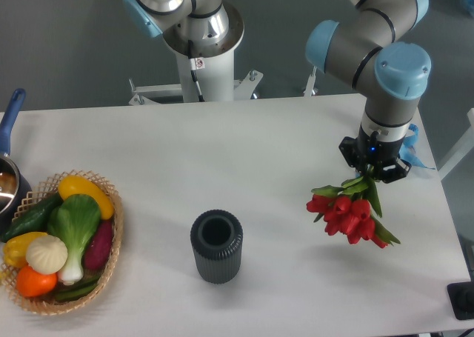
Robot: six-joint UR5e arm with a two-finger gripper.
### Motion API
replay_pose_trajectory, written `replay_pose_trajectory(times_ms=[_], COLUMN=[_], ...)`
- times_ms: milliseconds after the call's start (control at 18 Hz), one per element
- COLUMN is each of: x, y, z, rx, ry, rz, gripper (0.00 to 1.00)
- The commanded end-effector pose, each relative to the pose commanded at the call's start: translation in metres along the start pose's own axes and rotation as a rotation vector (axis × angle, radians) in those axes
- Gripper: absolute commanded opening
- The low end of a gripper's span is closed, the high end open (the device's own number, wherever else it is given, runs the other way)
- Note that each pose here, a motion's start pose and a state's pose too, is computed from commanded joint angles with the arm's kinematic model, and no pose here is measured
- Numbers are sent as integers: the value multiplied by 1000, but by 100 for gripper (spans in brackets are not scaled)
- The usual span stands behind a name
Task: Insert the flowers into the vase
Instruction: 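Hold the red tulip bunch in the gripper and begin lifting it, then swing the held tulips over the black vase and lower stems in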
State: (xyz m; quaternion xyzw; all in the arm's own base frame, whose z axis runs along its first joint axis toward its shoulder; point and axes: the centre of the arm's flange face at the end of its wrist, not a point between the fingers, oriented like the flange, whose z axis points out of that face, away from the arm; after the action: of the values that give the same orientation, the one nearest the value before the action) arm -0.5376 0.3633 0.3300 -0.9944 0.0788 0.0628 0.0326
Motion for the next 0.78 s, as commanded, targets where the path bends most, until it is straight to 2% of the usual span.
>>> replay_pose_trajectory(times_ms=[389, 556, 667, 778], x=[-1, 1, 4, 2], y=[-7, -22, -30, -37], z=[-10, -23, -37, -46], rx=[31, 181, 288, 365], ry=[-19, -11, -2, -24], rz=[7, -5, -47, -83], gripper=[0, 0, 0, 0])
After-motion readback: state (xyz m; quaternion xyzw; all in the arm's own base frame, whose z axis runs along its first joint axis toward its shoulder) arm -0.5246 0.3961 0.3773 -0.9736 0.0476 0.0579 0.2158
